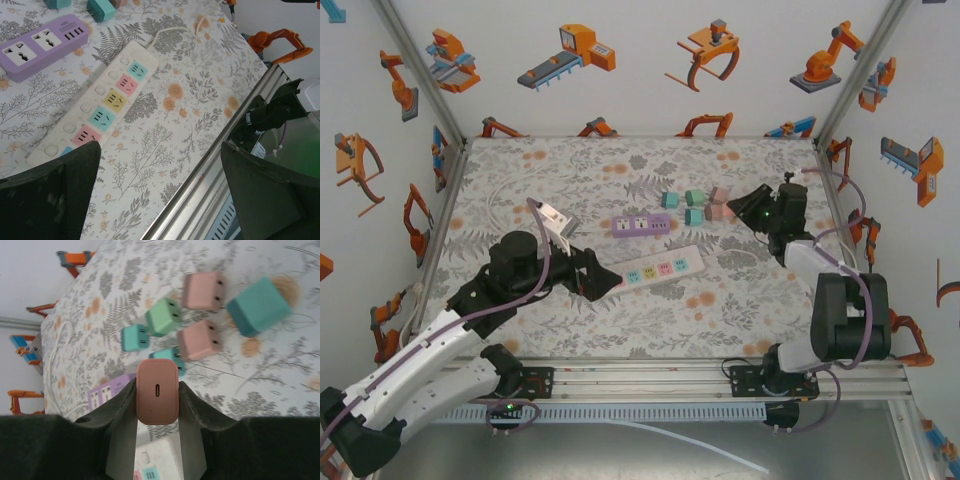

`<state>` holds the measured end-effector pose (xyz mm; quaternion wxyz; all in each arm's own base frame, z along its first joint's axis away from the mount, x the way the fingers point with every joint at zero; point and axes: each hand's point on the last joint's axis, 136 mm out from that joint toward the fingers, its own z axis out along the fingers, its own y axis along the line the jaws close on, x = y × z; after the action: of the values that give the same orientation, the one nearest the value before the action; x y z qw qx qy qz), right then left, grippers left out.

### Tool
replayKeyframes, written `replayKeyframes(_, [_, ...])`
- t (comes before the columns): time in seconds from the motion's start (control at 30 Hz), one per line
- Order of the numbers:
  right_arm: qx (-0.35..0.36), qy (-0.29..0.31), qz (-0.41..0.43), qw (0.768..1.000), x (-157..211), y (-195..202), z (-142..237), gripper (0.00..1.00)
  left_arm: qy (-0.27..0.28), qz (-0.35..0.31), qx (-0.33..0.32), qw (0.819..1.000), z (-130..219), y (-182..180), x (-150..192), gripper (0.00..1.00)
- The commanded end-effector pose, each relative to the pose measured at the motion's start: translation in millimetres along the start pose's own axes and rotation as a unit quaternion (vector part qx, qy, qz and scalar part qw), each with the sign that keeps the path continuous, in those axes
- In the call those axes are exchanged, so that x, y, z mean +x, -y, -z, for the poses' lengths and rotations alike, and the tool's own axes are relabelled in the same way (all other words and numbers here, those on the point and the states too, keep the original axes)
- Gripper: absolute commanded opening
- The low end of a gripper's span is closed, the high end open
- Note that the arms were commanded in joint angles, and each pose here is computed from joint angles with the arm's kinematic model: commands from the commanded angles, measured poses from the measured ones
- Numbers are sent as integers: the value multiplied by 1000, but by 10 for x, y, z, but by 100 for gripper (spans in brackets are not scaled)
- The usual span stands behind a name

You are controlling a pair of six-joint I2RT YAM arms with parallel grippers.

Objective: Pull the plug off the socket

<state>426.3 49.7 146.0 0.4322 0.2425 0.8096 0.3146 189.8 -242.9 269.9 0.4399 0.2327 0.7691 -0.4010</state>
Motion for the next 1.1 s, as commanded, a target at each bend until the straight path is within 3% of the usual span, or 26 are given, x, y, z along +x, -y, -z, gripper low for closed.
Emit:
replayKeyframes(0.0, [8, -1, -24, 1000, -2, 190, -52, 20, 17, -30, 25, 999, 54, 140, -127, 97])
replayKeyframes(0.23, [29, -25, -48, 998, 65, 525, -308, 20, 10, -29, 12, 999, 51, 96, -94, 97])
replayKeyframes(0.47, [36, -45, -62, 996, 187, 665, -446, 31, 11, -23, -16, 1000, 73, -4, -68, 97])
replayKeyframes(0.67, [54, -50, -64, 995, 251, 758, -430, 58, 9, -22, -31, 999, 54, -64, -61, 97])
replayKeyframes(1.07, [106, -33, -9, 994, 53, 681, -124, 60, 1, -11, -72, 997, 1, -229, -15, 97])
